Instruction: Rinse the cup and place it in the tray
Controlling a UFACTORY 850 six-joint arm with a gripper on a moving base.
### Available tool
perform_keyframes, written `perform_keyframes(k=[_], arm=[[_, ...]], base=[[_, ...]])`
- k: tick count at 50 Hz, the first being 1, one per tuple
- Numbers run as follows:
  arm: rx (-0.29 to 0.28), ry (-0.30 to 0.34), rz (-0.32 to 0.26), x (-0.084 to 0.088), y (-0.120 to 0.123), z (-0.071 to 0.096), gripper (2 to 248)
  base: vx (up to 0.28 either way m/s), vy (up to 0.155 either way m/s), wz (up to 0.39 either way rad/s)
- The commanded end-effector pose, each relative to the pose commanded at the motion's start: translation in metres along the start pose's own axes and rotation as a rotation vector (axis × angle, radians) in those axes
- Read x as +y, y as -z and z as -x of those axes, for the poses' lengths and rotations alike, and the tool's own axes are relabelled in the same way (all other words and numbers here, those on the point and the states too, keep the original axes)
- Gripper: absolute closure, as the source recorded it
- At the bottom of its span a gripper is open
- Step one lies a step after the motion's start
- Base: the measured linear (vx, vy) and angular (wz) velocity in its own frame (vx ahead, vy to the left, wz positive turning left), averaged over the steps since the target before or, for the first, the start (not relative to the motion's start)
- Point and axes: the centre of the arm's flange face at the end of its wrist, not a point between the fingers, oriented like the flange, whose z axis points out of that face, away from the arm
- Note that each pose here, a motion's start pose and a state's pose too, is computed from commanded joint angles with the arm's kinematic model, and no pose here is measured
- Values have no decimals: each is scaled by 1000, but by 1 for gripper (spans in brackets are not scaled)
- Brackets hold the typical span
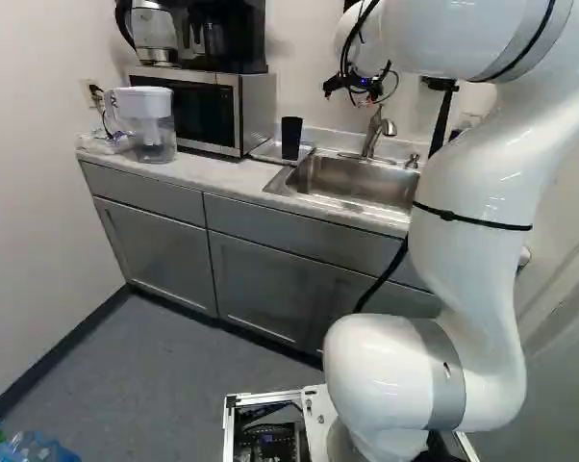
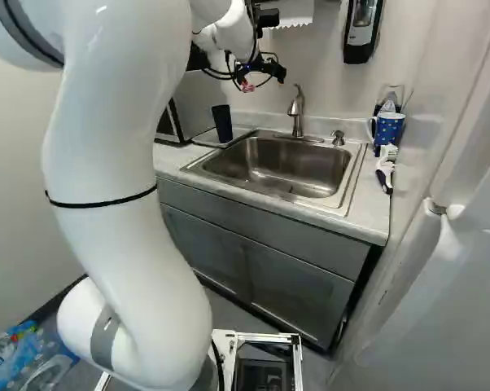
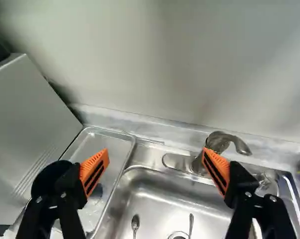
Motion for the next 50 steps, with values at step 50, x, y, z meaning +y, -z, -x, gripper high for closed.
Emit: perform_keyframes(k=[50], arm=[[-221, -2, 16, 5, 92, 67, 3]], base=[[0, 0, 0]])
